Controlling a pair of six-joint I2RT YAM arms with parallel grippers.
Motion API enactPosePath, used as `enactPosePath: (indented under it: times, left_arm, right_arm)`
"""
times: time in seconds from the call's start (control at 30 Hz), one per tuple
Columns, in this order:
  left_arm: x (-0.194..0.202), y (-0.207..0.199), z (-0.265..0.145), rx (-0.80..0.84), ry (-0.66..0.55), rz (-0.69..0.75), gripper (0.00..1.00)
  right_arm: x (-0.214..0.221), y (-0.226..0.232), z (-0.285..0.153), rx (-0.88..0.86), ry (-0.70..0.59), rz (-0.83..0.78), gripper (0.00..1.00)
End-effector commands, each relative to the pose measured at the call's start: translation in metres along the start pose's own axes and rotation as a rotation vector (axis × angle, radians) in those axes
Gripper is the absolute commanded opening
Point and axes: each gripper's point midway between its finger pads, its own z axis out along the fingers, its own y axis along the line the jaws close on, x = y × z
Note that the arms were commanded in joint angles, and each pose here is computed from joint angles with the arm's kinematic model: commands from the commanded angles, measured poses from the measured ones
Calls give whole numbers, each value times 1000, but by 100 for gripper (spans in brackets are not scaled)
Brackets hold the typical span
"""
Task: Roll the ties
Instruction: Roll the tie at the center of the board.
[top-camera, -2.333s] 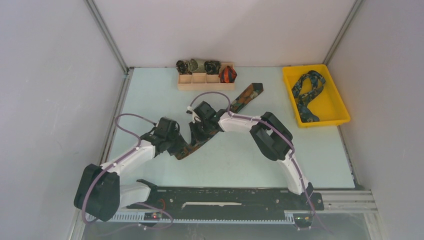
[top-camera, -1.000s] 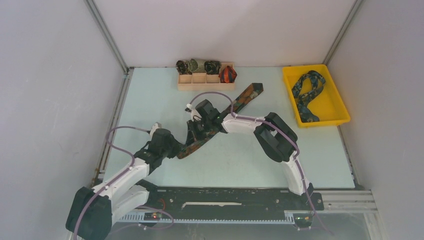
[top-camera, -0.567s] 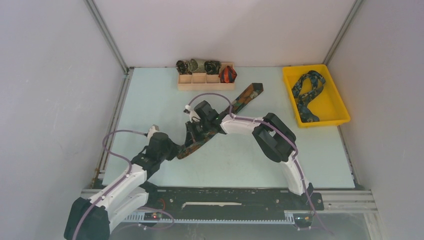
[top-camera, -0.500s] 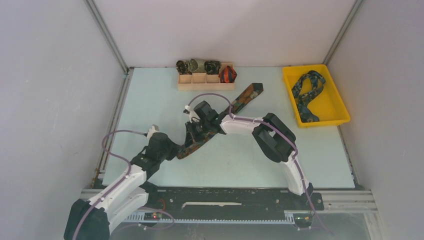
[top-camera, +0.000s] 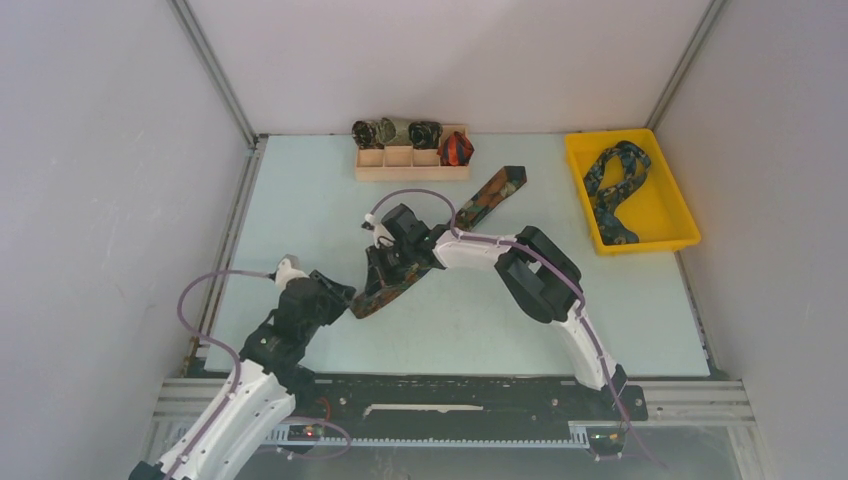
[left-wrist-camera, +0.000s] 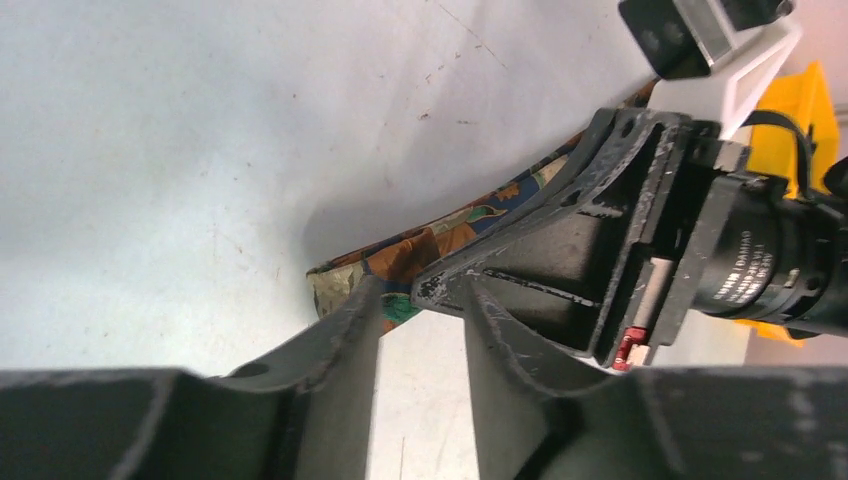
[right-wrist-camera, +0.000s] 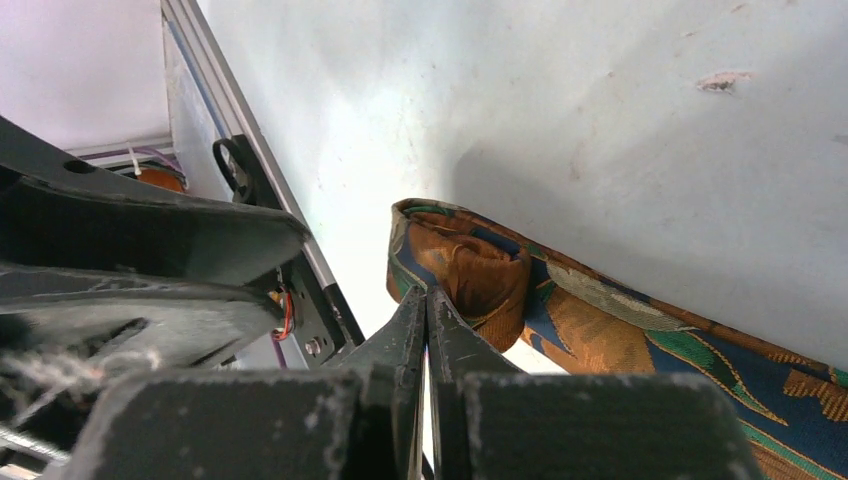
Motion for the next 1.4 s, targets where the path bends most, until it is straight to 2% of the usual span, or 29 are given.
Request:
enactPosePath:
  times: [0.0,0.2,0.47,0.6,0.73,1.37]
  left_arm:
    - [2,21,-4,-68,-12,27,45]
    - [8,28,-6,-73,5,27,54]
    - [20,31,-4,-69,49,5,55]
    - [27,31,-1,-52,67,-21,63]
    - [29,29,2,-35,69,-51,66]
    - [37,24,20,15,54,-237,64]
  right_arm:
    - [-6,0,2,9,-6,-18,2]
    - [3,-17,5,37,6,10,2]
    - [6,-32,5,67,13,30,2]
    - [7,-39,6,80,12,37,2]
    - [7,-45,6,88,16,50,1]
    - [10,-57,6,122,37,48,0]
